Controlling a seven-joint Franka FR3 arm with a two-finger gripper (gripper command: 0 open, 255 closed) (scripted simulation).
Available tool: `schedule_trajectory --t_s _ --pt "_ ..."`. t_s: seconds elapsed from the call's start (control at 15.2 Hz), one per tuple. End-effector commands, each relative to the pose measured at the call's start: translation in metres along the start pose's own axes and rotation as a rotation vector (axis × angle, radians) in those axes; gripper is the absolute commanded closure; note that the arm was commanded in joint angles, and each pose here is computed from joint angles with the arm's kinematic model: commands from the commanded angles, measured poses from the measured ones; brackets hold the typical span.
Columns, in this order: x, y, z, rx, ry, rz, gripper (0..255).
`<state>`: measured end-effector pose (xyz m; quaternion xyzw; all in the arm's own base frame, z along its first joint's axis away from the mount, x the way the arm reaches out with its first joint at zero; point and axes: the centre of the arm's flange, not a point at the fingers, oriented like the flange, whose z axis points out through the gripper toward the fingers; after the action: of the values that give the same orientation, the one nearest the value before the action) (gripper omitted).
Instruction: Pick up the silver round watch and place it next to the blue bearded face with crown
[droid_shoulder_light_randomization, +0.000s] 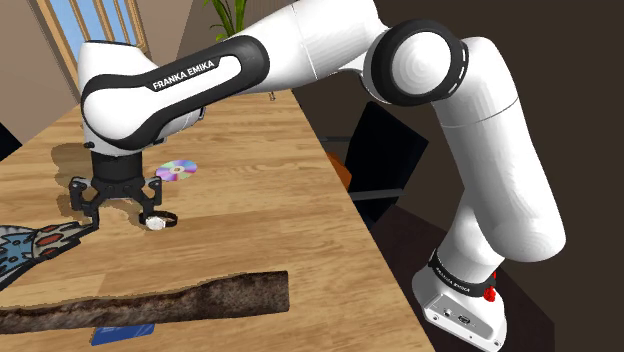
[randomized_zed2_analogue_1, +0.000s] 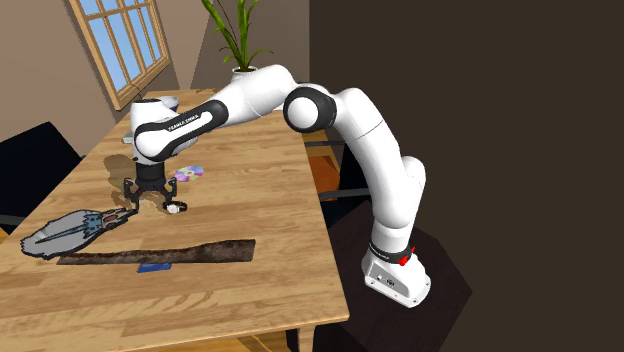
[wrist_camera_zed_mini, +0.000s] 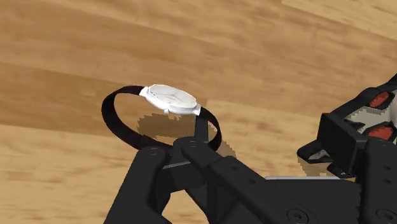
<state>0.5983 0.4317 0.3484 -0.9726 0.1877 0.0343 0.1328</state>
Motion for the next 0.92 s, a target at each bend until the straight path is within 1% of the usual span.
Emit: schedule_trajectory --t_s 0.0,0.13,0.4,0.86 --pt "0.000 0.000 0.000 0.000 0.000 0.000 0" --pt "0.000 0.000 0.000 0.000 0.000 0.000 0" --pt "0.000 0.000 -0.050 0.000 0.000 0.000 0" --pt "0.000 0.000 -0.050 0.000 0.000 0.000 0"
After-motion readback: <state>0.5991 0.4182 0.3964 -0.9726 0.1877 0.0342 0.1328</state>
